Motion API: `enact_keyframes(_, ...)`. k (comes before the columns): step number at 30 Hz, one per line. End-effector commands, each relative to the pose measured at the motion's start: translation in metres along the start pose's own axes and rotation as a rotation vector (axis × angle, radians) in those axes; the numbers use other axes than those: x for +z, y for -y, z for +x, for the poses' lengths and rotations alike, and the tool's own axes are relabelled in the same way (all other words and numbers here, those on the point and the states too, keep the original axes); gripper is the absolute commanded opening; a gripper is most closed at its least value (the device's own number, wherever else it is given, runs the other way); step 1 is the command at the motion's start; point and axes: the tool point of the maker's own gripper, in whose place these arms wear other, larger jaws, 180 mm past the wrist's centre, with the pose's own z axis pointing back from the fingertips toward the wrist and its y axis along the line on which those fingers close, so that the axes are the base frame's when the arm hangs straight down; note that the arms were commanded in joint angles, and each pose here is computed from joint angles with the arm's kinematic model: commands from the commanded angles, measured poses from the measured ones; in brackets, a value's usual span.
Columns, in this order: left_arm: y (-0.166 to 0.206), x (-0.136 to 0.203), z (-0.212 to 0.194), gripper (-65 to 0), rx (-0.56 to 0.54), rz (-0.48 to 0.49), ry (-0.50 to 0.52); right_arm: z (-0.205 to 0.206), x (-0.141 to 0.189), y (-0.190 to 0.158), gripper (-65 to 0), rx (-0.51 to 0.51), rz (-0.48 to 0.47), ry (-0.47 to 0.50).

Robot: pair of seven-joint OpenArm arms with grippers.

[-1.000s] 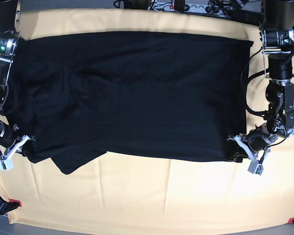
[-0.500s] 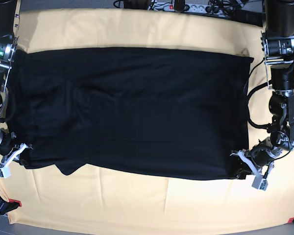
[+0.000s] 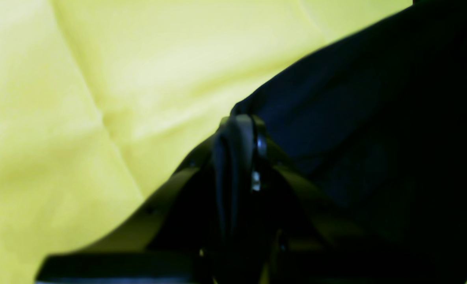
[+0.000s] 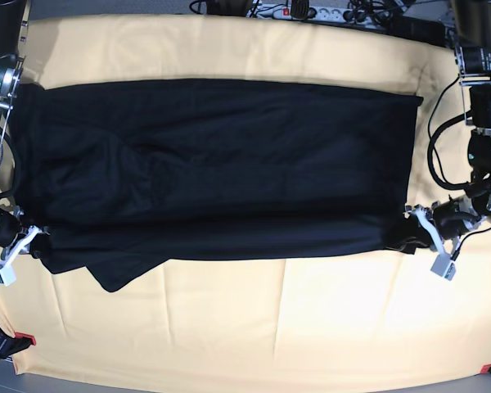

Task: Fold the T-shirt properly
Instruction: 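Fold the gripped shirt edge over toward the held edge with both grippers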

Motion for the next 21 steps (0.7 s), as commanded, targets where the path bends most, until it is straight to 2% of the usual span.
enact_keyframes(1,-0.005,0.013,0.020,-65.0,-0.025,0.010,0.042,0.028,0.018,0.015,-65.0,0.013,-0.031,0.061)
enact_keyframes(7,-0.009,0.024,0.015,-65.0,0.003,0.004,0.035,0.013,0.028,0.022,-65.0,-0.005,-0.034,0.004)
enact_keyframes(15,0.013,0.026,0.003,-65.0,0.082,-0.116,-0.040,-0.009,0.035,0.020,-65.0,-0.053,0.004,-0.084)
enact_keyframes(21,0.027,0.029,-0.015,-65.0,0.105,-0.187,-0.148,-0.023,0.037,0.020,-65.0,-0.052,0.005,-0.163)
